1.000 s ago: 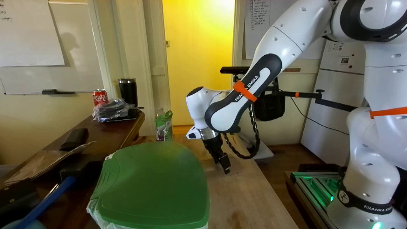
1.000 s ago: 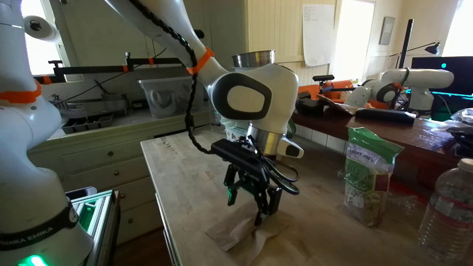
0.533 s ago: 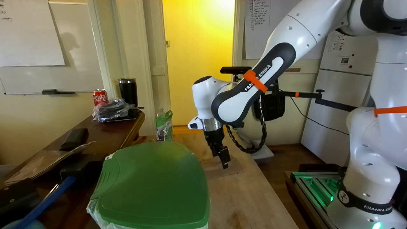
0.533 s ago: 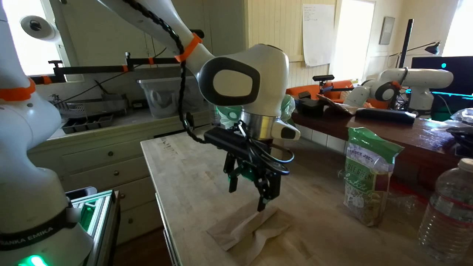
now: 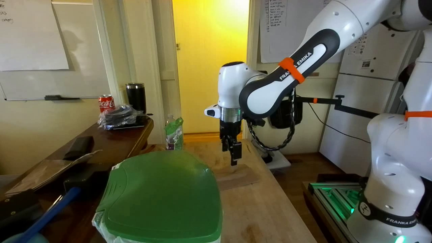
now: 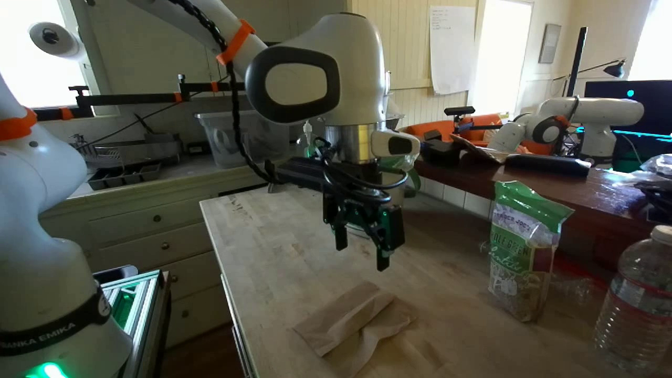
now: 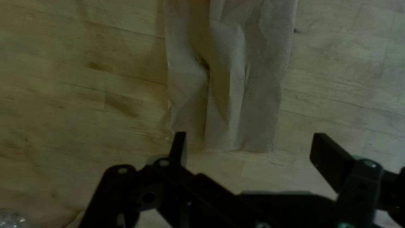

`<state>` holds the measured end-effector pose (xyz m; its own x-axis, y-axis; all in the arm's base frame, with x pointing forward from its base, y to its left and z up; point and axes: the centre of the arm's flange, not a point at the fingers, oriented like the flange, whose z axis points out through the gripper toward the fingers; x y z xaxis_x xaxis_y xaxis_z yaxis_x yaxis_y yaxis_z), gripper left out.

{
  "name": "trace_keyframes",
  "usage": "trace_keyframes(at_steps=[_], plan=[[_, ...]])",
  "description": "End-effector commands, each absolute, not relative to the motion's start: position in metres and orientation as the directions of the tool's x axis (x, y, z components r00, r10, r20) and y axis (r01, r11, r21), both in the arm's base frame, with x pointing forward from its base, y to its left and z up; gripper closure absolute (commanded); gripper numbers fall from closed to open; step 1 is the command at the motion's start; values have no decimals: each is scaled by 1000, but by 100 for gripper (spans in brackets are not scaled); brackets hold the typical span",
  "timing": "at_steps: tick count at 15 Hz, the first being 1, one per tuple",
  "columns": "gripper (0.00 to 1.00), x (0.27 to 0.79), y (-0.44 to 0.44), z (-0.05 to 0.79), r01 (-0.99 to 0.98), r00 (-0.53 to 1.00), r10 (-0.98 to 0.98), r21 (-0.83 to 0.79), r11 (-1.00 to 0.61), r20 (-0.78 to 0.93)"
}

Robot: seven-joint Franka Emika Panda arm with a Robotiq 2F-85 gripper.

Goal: Use the brown napkin to wipe the counter.

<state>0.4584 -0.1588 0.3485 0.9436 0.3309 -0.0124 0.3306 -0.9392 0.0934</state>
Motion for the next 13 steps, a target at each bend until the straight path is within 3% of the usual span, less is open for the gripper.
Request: trace_keyframes(at_steps=[1,8,9,13], plan=[[0,431,-158,375,268,956,279,122,-956,89],[0,393,-175,422,167,957,191,126,-978,217],[0,415,-179,417,206,958,229,139,-969,174],[0,401,-181,426,182,957,207,136,-974,201]])
